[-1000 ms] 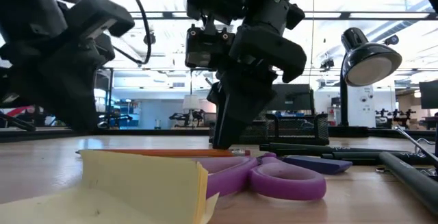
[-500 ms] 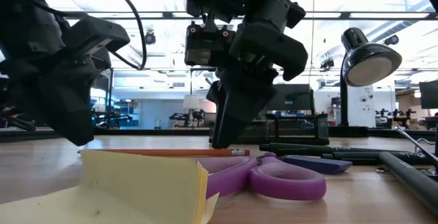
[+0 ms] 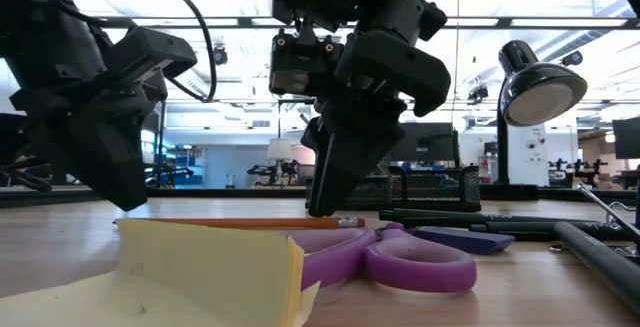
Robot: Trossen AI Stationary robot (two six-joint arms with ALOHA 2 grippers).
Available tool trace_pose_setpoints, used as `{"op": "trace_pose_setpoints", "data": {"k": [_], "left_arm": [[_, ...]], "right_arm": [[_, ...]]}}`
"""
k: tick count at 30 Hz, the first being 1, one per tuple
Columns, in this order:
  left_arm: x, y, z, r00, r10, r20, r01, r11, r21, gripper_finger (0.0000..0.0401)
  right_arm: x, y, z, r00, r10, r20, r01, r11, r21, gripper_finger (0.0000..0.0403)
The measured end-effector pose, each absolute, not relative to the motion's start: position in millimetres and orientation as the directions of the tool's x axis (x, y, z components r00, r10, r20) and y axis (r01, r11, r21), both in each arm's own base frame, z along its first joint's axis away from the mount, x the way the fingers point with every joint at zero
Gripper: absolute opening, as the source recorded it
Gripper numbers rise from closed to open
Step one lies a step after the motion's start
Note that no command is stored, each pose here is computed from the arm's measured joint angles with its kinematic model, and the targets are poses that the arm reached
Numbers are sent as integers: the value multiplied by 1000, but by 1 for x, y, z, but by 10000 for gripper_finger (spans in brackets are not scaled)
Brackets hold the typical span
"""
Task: Pick and place office supplies into organizer
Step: Put the yellow pencil into the black desk organizer
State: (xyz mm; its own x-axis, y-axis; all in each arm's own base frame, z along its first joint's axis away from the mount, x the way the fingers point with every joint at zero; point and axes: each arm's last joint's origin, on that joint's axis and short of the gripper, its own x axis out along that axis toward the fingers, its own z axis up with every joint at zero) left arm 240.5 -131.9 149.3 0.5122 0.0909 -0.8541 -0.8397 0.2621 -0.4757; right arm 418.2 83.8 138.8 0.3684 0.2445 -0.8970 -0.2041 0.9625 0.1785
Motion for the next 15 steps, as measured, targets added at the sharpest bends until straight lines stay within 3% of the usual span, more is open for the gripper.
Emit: {"op": "trace_pose_setpoints", "data": {"k": [15], "left_arm": [[243, -133, 141, 514, 90, -853, -840, 257, -479, 24]], "right_arm": [[418, 84, 139, 369, 244, -897, -197, 963, 181, 132]]}}
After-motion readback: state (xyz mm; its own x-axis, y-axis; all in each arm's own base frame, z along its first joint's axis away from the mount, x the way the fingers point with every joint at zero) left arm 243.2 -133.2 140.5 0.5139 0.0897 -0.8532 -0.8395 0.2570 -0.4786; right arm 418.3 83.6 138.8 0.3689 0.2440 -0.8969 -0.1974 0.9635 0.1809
